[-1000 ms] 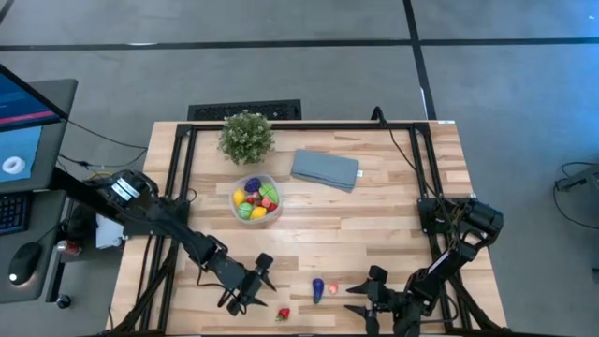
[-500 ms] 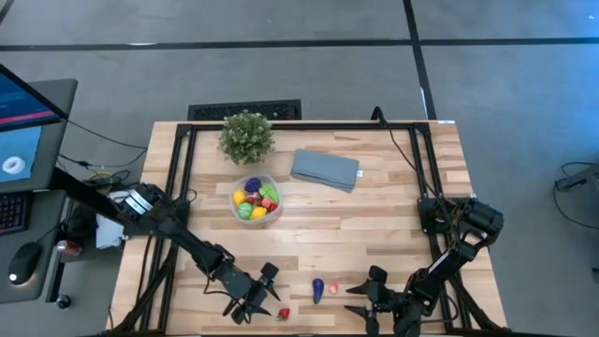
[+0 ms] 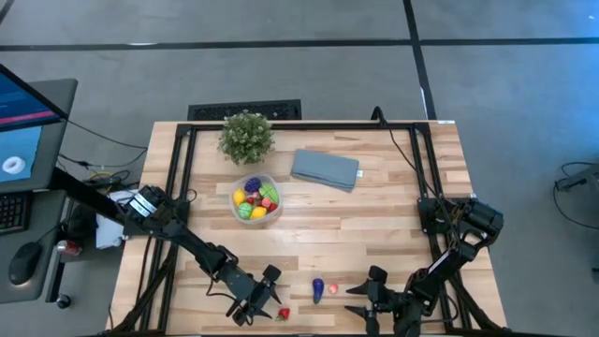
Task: Pick and placing Produce into tupperware
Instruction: Put the strawberry into the transparent bin
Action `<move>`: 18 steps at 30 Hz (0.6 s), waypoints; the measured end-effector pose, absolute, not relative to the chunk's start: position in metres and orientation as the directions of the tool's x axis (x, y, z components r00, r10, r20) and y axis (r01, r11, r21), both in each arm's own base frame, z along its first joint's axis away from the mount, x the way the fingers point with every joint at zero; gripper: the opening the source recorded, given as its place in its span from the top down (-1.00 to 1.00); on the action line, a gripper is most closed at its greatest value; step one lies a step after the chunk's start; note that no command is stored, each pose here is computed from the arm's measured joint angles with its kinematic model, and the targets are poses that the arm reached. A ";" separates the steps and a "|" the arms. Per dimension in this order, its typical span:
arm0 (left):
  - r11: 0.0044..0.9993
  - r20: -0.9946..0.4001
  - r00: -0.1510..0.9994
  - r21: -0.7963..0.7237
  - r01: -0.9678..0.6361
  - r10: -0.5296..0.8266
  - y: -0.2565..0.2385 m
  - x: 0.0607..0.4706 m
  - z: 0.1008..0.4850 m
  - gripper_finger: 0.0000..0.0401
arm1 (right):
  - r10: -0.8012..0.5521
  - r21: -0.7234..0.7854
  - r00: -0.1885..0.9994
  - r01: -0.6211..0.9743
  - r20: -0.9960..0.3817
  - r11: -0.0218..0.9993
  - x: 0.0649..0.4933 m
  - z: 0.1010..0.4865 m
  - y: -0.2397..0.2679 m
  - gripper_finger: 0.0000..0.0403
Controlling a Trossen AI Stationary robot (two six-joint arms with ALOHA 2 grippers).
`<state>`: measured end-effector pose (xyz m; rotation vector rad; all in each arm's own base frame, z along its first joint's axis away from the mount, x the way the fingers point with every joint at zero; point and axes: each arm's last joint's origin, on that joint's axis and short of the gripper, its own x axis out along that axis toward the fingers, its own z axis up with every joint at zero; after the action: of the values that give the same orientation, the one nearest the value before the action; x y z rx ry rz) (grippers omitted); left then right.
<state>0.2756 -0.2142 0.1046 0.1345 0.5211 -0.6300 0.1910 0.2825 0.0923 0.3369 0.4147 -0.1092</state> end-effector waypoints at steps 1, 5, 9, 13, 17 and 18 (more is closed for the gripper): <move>0.805 -0.501 0.686 -0.036 0.593 -0.528 -0.214 0.276 0.105 -0.06 | -0.036 0.298 0.910 0.172 -0.412 0.939 0.191 0.092 0.283 -0.21; 0.810 -0.501 0.691 -0.035 0.586 -0.521 -0.214 0.276 0.105 -0.09 | -0.035 0.300 0.911 0.172 -0.412 0.938 0.191 0.092 0.283 -0.21; 0.811 -0.502 0.691 -0.037 0.584 -0.521 -0.214 0.276 0.105 -0.17 | -0.035 0.301 0.911 0.172 -0.411 0.938 0.191 0.092 0.283 -0.21; 0.812 -0.498 0.694 -0.036 0.582 -0.519 -0.214 0.276 0.105 -0.25 | -0.034 0.303 0.911 0.171 -0.410 0.938 0.191 0.093 0.283 -0.21; 0.818 -0.497 0.704 -0.023 0.575 -0.508 -0.213 0.277 0.105 -0.29 | -0.033 0.305 0.912 0.171 -0.409 0.937 0.191 0.093 0.283 -0.21; 0.818 -0.496 0.704 -0.022 0.574 -0.507 -0.213 0.277 0.105 -0.30 | -0.032 0.307 0.912 0.170 -0.408 0.936 0.191 0.093 0.283 -0.21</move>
<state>0.2766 -0.2134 0.1052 0.1385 0.5097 -0.6036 0.1913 0.2831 0.0929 0.3449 0.4105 -0.1066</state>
